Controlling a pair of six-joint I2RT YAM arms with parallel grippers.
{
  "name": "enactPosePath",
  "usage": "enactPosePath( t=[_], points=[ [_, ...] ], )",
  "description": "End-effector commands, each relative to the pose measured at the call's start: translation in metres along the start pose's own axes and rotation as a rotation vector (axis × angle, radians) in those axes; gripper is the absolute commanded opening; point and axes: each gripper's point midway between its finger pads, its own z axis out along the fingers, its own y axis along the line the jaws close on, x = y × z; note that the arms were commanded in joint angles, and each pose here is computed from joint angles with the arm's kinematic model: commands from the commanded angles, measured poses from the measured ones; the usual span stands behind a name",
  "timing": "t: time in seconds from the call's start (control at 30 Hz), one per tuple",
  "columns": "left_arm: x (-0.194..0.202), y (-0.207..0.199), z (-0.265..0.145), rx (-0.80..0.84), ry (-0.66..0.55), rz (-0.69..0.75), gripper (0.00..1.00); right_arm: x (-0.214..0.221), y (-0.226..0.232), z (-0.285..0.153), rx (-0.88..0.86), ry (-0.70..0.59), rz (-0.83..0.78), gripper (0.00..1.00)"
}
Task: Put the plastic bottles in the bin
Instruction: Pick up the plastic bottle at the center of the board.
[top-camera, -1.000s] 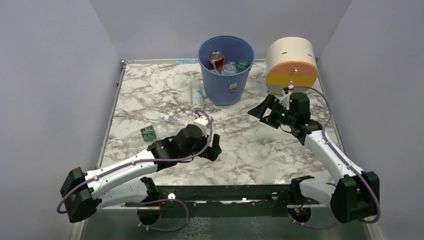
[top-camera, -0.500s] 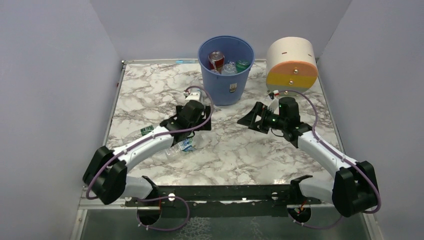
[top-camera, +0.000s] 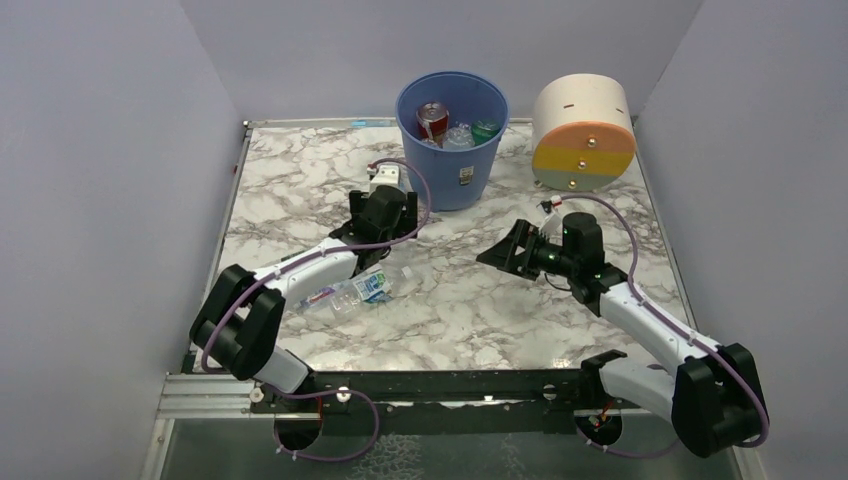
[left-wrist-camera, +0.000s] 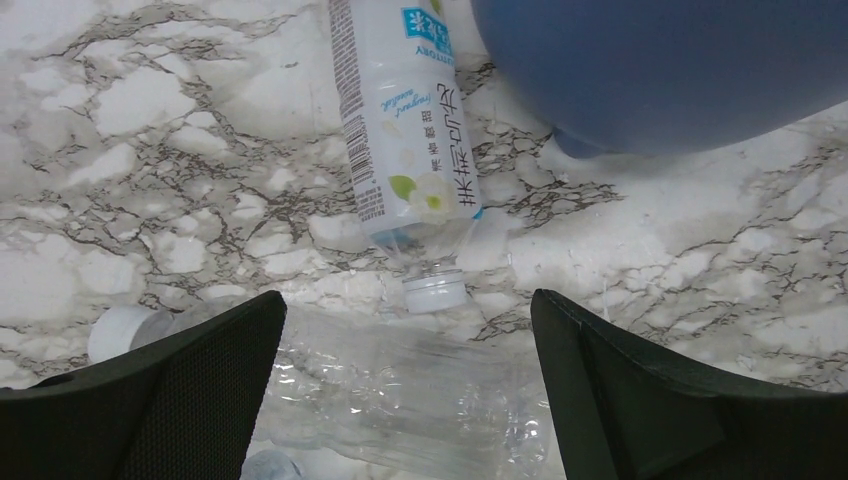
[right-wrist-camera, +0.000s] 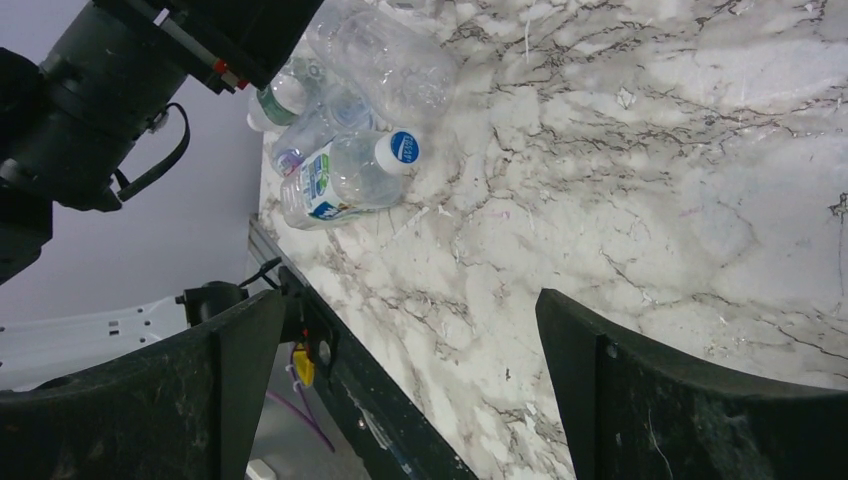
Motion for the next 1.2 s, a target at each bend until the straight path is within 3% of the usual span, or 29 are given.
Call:
enactPosePath(
  t=[0.0, 0.27, 1.17],
  points=[
    [-0.022, 0.007, 0.006, -0.026, -0.138, -0.017, 0.99, 0.002, 0.008, -0.001, -0.038, 0.006, -0.03, 1.0],
    [-0.019, 0.01, 0.026, -0.032, -0.169, -0.019, 0.99, 0.004, 0.009, -0.002, -0.044, 0.013, -0.029, 0.99],
    [0.0, 0.008, 0.086, -0.052, -0.086, -0.104, 0.99, 0.007, 0.009, -0.008, -0.019, 0.031, -0.035, 0.99]
  ],
)
